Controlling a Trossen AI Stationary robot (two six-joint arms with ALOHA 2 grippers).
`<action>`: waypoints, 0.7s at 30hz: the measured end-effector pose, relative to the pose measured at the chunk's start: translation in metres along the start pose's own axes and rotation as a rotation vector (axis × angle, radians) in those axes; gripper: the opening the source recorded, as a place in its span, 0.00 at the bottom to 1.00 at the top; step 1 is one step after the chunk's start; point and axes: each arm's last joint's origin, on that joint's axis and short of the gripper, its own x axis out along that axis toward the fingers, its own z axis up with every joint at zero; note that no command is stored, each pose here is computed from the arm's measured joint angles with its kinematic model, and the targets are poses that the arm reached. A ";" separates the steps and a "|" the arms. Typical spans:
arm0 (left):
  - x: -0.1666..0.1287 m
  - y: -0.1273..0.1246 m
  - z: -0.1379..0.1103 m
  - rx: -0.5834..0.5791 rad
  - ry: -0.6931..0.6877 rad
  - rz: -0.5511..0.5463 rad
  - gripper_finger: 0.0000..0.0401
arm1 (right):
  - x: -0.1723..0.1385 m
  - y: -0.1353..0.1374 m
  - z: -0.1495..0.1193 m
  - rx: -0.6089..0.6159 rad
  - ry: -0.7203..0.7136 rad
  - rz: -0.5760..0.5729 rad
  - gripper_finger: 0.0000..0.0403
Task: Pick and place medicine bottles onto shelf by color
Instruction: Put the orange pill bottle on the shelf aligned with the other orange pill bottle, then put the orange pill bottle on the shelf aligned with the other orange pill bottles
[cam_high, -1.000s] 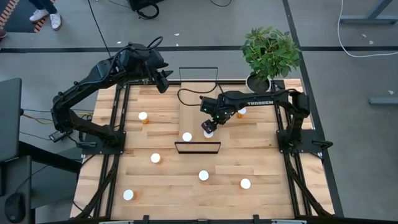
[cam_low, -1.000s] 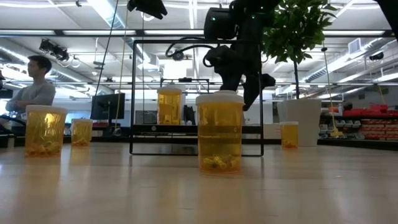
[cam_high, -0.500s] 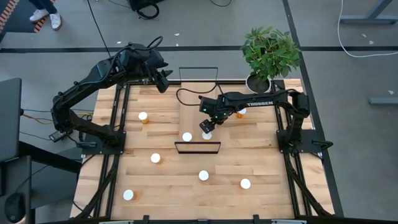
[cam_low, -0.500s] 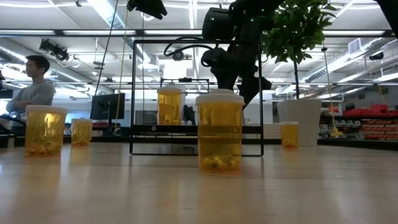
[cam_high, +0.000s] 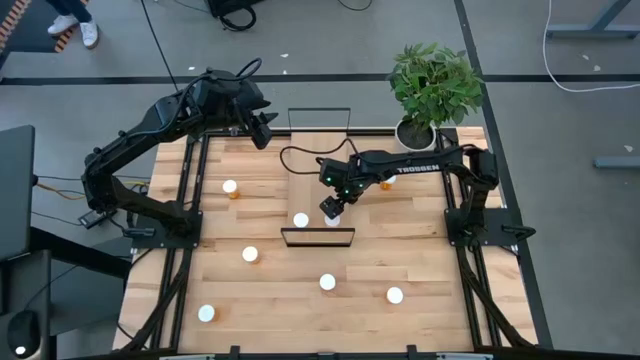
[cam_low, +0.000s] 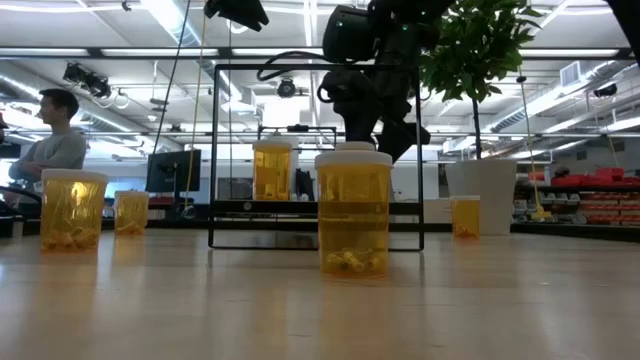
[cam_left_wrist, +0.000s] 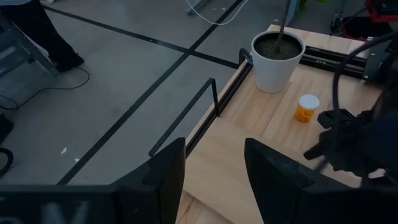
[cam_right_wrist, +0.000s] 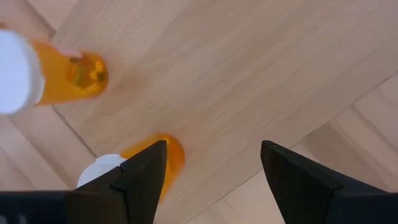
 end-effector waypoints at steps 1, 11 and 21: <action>0.000 0.000 0.000 0.000 0.000 0.000 0.43 | 0.000 0.001 -0.001 -0.004 0.002 0.001 0.66; 0.000 0.000 0.000 0.000 0.000 0.000 0.43 | 0.000 -0.003 -0.001 0.001 -0.015 -0.054 0.66; 0.000 0.000 -0.001 0.003 0.015 -0.001 0.43 | -0.008 -0.018 0.002 0.058 0.026 -0.099 0.66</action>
